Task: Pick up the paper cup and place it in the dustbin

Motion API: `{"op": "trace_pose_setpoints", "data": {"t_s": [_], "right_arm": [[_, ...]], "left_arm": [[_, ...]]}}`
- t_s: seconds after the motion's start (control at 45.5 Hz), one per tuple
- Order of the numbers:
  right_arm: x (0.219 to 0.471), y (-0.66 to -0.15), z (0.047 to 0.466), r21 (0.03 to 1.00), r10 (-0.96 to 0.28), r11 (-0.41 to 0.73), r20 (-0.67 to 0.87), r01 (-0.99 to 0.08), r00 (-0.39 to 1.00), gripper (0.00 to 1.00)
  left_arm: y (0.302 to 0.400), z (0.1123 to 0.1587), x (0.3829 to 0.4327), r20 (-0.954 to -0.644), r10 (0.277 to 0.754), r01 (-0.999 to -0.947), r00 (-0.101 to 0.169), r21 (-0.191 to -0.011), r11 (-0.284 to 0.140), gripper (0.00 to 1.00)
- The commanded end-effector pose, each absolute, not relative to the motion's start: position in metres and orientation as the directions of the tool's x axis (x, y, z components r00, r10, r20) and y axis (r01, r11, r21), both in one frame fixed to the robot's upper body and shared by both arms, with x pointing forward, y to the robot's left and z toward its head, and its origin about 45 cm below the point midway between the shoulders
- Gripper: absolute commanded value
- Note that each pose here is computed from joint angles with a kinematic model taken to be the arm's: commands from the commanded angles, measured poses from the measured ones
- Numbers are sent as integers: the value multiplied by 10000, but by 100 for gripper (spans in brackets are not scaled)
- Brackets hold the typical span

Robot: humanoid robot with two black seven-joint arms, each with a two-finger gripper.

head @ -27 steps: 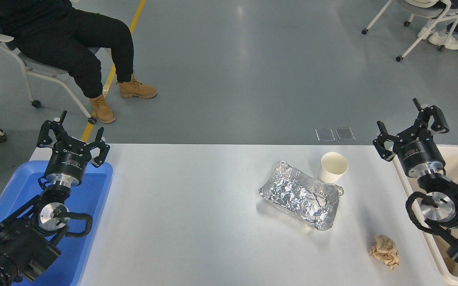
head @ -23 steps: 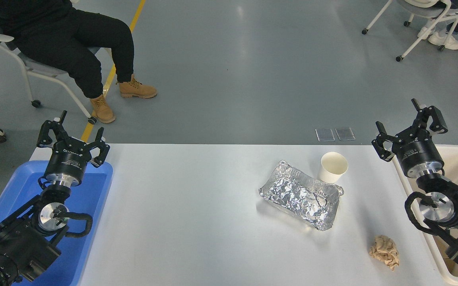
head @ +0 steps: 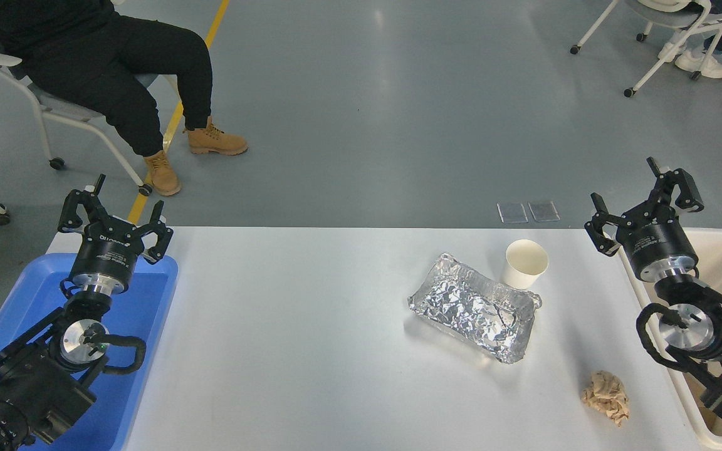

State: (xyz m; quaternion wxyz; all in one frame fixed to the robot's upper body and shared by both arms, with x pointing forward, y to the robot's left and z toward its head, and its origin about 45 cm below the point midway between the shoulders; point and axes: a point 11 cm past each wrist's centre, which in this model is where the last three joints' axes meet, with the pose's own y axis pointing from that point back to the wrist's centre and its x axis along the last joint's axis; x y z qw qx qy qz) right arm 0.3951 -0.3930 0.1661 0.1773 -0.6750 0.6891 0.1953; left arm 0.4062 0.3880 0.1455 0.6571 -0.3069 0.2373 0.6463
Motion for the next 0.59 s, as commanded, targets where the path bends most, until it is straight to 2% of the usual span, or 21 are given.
{"op": "trace_pose_setpoints", "data": {"t_s": [0.0,0.571], "right_arm": [[3978,-3891,1688,226,-8593,37,-5112,-9997,-148,100],[4072,-3867,1783,28,-8635,-33,-5043,-10000,15,100]], "left_arm": [[3880,1455,4062,-7084,7039,-9950,519,-966,-238,99],[3880,1455,4062,-7084,7039,-9950,519,-966,-238,99]]}}
